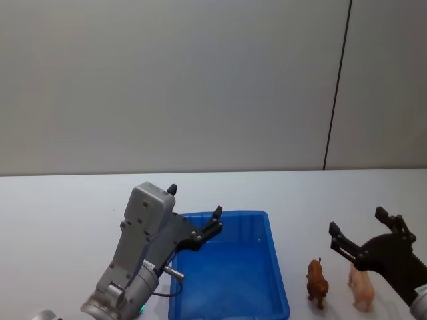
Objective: Pick up the two dolls from the table and place them into the box.
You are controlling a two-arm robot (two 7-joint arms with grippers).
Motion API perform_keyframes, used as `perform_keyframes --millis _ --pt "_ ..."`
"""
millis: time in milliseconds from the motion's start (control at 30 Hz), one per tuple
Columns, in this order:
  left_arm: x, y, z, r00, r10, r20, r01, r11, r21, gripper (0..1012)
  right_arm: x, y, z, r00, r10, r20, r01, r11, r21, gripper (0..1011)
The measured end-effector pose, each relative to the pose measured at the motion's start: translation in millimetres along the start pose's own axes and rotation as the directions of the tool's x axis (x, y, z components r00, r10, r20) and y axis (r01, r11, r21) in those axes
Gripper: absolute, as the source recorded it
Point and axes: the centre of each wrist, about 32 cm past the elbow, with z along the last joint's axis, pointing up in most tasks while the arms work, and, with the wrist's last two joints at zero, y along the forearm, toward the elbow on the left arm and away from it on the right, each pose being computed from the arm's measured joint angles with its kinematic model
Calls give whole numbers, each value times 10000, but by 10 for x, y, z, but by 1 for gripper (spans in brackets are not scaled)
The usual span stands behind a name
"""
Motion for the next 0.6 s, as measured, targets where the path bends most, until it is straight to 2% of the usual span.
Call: perform_keyframes --millis 233,600 --pt "0 0 0 10000 0 0 0 10000 0 1001 105 -36 -43 10000 43 50 -41 9993 -365 1001" --pt "0 0 0 10000 0 0 0 10000 0 1002 250 -149 -169 9998 160 -85 -170 9913 -1302 1001"
